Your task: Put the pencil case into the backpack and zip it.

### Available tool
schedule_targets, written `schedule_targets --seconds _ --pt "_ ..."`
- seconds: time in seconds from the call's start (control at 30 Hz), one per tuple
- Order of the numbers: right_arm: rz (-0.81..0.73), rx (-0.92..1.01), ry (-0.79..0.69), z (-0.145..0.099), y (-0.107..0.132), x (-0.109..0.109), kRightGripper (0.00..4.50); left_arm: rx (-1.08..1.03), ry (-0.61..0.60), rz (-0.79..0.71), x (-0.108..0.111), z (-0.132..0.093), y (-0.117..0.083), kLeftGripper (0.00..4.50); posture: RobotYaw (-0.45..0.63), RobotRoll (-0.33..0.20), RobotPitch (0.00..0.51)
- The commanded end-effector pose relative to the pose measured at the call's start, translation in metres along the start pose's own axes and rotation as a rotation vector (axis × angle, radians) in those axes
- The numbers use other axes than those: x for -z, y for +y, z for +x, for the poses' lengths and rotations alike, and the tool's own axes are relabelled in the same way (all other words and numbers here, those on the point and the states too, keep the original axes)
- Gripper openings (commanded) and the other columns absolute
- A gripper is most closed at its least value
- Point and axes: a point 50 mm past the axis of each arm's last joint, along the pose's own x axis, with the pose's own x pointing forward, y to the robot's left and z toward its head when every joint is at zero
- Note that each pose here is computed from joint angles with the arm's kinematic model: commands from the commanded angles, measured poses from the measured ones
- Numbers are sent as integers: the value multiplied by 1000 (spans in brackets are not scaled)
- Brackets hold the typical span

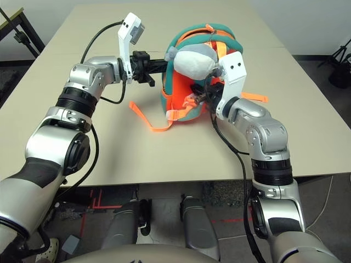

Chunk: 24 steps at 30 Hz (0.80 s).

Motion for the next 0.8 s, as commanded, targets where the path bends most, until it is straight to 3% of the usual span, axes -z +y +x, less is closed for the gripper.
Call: schedule_targets --seconds 0.03,0.07,0.17,0.33,0.5,0.67,0.8 --pt "34 -20 60 1 4 14 198 24 -103 24 -34 -21 -5 0 -213 0 145" --pt "34 -20 60 2 4 14 198 21 -119 33 -40 -27 -6 0 -207 0 144" --pt "33 -26 60 3 3 14 198 23 -185 83 -69 -49 -14 660 -193 0 142" --pt "33 -34 59 6 3 14 198 65 -204 147 -87 -58 -30 2588 -184 0 140" --pt "32 -36 59 7 3 15 198 171 -146 212 -85 -47 -55 4488 -187 0 139" --pt "33 -33 60 7 3 15 198 238 -74 237 -83 -35 -68 4500 -192 0 139" --pt "33 -29 61 6 3 16 198 237 1 261 -73 -23 -67 4500 -200 0 138"
